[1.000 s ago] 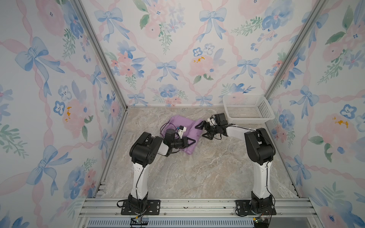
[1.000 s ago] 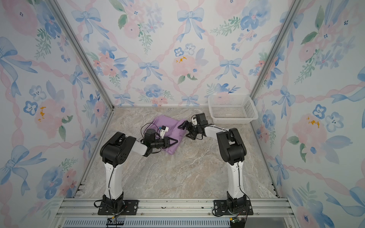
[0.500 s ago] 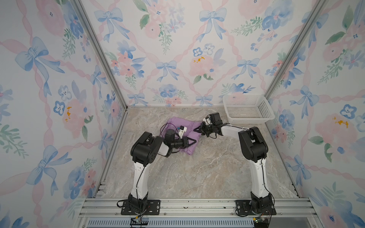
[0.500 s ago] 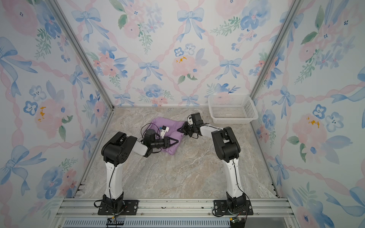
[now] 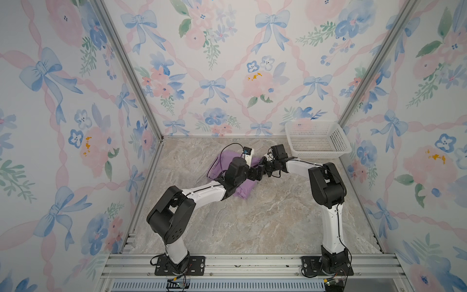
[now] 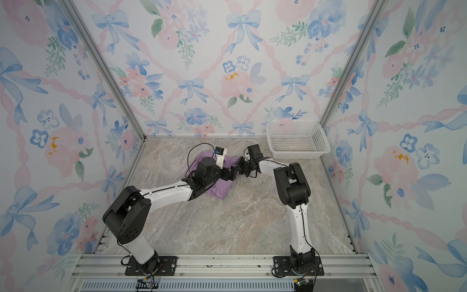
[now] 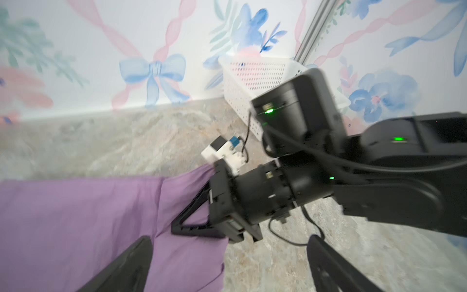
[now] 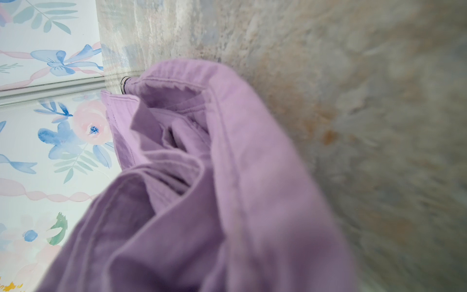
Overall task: Roll up the long pants
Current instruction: Roll the long pant at the center of the board.
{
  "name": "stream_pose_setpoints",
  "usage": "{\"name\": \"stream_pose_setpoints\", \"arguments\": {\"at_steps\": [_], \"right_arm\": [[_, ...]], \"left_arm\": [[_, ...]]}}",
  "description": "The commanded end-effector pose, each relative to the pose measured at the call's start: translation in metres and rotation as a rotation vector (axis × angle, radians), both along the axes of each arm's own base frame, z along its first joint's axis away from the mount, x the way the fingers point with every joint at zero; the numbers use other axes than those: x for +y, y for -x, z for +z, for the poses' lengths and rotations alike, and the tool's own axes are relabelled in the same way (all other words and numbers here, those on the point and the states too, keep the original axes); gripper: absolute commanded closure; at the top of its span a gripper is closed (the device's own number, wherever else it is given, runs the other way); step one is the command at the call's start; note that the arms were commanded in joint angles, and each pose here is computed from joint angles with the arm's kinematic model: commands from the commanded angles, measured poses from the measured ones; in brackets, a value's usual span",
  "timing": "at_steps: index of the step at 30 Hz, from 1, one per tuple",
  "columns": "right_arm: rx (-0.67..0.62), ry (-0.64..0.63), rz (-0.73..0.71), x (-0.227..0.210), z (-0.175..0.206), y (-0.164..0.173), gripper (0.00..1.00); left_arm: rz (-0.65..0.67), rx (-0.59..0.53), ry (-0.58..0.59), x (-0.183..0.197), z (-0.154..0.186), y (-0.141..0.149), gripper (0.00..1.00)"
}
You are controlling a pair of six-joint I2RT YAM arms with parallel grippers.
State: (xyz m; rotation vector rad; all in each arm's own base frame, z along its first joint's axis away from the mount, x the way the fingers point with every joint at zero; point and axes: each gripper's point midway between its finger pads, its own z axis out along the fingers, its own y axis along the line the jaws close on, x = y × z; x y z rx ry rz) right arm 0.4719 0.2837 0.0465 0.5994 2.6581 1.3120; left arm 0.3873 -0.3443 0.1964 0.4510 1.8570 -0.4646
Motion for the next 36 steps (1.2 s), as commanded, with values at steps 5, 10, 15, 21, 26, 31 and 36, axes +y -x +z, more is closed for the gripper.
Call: {"name": "stream_pose_setpoints", "arguments": {"at_steps": [5, 10, 15, 21, 26, 31, 36], "right_arm": [[0.014, -0.033, -0.014, 0.010, 0.006, -0.002, 1.00], [0.006, -0.045, -0.012, 0.013, 0.010, -0.004, 1.00], [-0.002, -0.056, -0.008, 0.014, 0.012, -0.004, 1.00], [0.002, -0.069, -0.009, 0.015, 0.010, -0.002, 1.00], [0.003, -0.081, -0.009, 0.017, 0.008, -0.003, 1.00], [0.006, -0.086, -0.003, 0.019, 0.005, -0.002, 1.00], [0.008, -0.093, -0.001, 0.020, 0.002, -0.001, 1.00]], "left_arm": [[0.267, -0.162, -0.810, 0.030, -0.080, 0.038, 0.02], [0.266, -0.137, -0.924, 0.029, -0.114, 0.038, 0.02], [0.268, -0.102, -0.996, 0.037, -0.141, 0.027, 0.02], [0.252, -0.056, -1.030, 0.047, -0.162, 0.016, 0.02], [0.232, -0.023, -1.060, 0.056, -0.176, 0.007, 0.10], [0.197, 0.018, -1.092, 0.064, -0.190, 0.001, 0.31], [0.146, 0.066, -1.097, 0.062, -0.201, -0.004, 1.00]]}}
